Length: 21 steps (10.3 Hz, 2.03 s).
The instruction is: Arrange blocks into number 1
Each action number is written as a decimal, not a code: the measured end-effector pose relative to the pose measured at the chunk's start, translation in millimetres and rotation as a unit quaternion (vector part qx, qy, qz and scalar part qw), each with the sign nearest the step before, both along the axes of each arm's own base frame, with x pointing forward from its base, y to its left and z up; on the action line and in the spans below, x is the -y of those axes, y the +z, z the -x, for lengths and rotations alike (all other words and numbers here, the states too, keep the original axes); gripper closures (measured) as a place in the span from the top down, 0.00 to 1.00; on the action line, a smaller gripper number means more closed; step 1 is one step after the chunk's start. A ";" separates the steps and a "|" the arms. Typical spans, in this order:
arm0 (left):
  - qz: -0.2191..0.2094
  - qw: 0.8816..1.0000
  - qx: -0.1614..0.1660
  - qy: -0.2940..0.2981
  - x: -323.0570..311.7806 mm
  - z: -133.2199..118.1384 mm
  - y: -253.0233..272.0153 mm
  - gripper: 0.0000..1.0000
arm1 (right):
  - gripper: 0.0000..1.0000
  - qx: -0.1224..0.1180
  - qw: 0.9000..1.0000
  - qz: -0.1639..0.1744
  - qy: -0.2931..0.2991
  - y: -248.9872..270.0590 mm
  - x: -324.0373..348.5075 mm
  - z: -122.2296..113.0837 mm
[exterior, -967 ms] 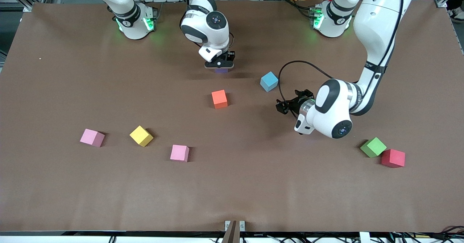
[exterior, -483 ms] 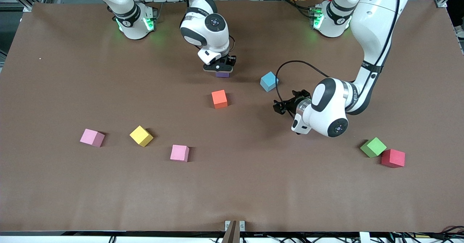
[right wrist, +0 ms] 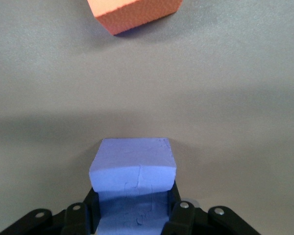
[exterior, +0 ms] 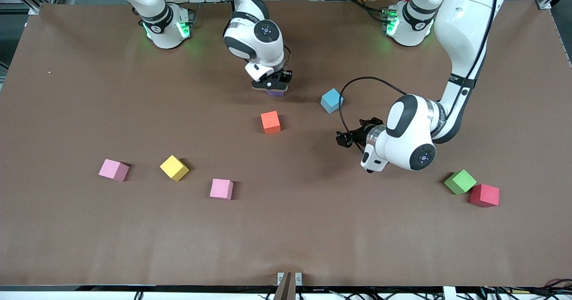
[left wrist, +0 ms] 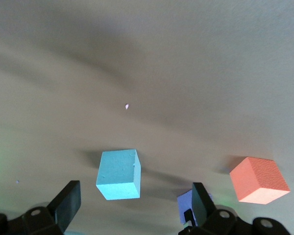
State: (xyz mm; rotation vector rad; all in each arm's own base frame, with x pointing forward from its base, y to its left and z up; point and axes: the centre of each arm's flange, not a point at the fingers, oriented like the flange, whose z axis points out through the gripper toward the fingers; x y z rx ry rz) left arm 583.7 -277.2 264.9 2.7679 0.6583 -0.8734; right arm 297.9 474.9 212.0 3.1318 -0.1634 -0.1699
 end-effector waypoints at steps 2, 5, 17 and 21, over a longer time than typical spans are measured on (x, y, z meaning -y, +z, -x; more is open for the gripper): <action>-0.008 1.000 0.015 -0.018 9.9 0.1 5.9 1.00 | 0.66 0.007 1.000 0.002 0.010 0.0 -0.6 1.0; 0.000 0.997 0.061 -0.055 64.7 10.0 25.9 1.00 | 1.00 0.016 1.000 0.004 0.023 -0.1 -1.0 1.3; -0.039 0.974 0.201 -0.098 88.4 -9.5 34.3 1.00 | 1.00 0.098 0.990 0.017 0.099 40.3 15.9 -115.0; -0.083 0.958 0.189 -0.199 -24.0 -45.4 38.7 1.00 | 1.00 0.099 0.990 -0.008 0.102 14.1 18.3 -126.9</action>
